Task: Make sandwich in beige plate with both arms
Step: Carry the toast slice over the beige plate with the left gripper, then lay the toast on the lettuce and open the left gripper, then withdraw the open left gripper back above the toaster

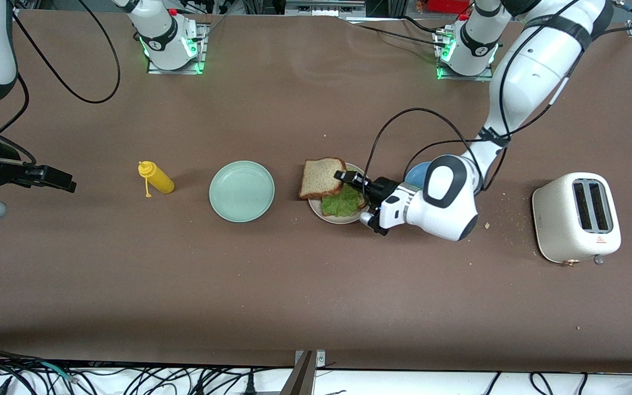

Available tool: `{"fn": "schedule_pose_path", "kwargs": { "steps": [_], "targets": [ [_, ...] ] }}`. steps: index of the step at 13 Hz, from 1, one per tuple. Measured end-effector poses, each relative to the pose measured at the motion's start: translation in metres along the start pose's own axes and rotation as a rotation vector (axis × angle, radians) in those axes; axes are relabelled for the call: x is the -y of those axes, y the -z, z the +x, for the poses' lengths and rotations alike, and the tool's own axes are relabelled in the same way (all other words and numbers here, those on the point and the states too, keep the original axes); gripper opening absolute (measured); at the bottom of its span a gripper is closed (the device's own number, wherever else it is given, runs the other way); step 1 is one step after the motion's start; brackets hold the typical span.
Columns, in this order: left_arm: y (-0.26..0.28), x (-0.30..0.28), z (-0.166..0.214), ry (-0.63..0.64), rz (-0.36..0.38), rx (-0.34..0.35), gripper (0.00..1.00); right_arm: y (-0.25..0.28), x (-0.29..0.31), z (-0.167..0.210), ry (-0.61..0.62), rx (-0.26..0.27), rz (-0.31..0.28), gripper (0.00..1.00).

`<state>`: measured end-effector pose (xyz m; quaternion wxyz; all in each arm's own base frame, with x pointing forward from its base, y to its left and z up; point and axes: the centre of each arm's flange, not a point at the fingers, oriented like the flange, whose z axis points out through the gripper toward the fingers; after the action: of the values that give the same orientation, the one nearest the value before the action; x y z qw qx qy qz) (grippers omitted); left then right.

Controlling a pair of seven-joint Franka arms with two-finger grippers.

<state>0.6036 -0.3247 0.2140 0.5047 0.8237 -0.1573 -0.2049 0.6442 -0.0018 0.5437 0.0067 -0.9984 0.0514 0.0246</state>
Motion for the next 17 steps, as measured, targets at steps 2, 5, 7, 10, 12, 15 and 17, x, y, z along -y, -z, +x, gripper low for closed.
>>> {"fn": "schedule_pose_path", "kwargs": {
  "steps": [2,5,7,10,12,15,17],
  "targets": [
    [0.009,0.019,0.000,-0.022,0.000,-0.011,0.08,0.000,0.002,0.000,0.002,0.000,0.001,1.00],
    [0.028,0.033,-0.003,-0.051,-0.003,-0.029,0.08,0.000,0.004,0.000,0.004,0.000,0.001,1.00],
    [0.031,0.048,-0.006,-0.078,0.002,-0.027,0.08,0.000,0.004,0.000,0.005,0.000,0.002,1.00],
    [0.021,0.078,-0.012,-0.075,-0.011,-0.010,0.33,0.000,0.005,-0.001,0.005,0.000,0.002,1.00],
    [0.024,0.084,-0.012,-0.072,-0.015,-0.016,0.56,0.000,0.005,-0.001,0.005,0.000,0.002,1.00],
    [0.053,0.075,-0.012,-0.122,0.068,-0.014,0.89,0.000,0.005,-0.001,0.005,0.000,0.002,1.00],
    [0.080,0.057,-0.016,-0.171,0.153,-0.005,1.00,0.000,0.005,0.000,0.005,-0.001,0.002,1.00]
  ]
}}
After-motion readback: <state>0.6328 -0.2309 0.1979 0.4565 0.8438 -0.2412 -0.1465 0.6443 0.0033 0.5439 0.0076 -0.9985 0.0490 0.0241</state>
